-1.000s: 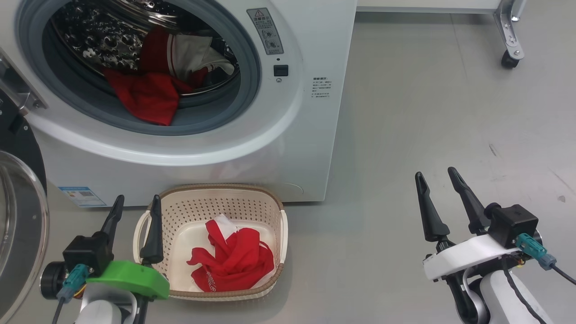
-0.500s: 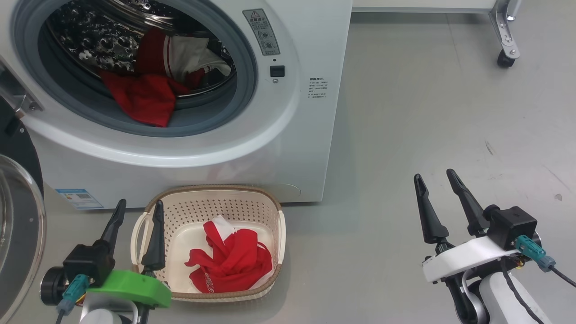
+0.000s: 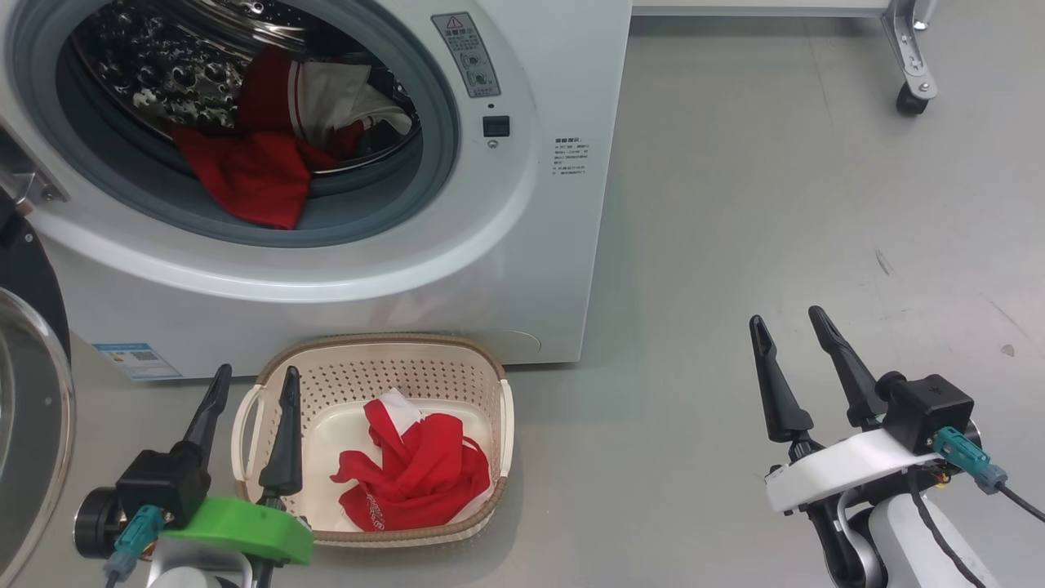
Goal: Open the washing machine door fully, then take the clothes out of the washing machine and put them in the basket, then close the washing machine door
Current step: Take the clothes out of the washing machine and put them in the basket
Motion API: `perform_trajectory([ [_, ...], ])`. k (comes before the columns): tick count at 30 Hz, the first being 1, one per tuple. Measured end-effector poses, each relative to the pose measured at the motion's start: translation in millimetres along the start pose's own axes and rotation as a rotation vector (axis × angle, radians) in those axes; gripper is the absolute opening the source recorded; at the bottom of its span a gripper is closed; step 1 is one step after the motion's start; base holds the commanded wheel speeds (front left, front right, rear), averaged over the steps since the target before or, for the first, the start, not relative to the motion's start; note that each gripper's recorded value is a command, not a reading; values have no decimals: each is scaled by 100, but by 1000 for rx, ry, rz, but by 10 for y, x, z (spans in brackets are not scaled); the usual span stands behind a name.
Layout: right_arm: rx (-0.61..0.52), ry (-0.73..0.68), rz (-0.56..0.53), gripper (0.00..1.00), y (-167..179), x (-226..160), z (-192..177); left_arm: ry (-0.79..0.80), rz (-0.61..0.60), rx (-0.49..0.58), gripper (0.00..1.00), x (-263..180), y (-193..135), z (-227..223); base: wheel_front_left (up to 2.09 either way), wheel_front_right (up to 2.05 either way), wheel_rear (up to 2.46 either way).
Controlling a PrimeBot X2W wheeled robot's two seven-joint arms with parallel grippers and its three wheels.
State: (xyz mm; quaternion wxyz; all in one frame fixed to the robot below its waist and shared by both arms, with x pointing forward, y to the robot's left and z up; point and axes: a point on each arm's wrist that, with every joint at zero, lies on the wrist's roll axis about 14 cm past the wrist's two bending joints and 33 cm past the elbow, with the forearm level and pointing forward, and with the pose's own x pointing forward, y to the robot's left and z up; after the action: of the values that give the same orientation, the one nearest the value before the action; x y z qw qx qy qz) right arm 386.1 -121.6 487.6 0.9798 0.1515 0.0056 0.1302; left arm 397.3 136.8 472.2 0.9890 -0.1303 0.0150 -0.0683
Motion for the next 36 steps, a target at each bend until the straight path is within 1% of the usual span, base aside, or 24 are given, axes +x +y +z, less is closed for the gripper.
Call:
perform_trajectory([
  [15, 2, 5, -10, 100, -29, -17, -19, 2, -14, -5, 100, 15, -49, -21, 0, 0, 0],
  [25, 10, 22, -27, 100, -92, -6, -83, 28, -33, 0, 100, 101, -94, -128, 0, 0, 0],
  [31, 23, 62, -39, 100, -141, 18, -231, 75, -41, 25, 100, 207, -75, -307, 0, 0, 0],
  [36, 39, 100, -55, 100, -200, 48, -377, 84, -44, 81, 100, 478, 21, -328, 0, 0, 0],
])
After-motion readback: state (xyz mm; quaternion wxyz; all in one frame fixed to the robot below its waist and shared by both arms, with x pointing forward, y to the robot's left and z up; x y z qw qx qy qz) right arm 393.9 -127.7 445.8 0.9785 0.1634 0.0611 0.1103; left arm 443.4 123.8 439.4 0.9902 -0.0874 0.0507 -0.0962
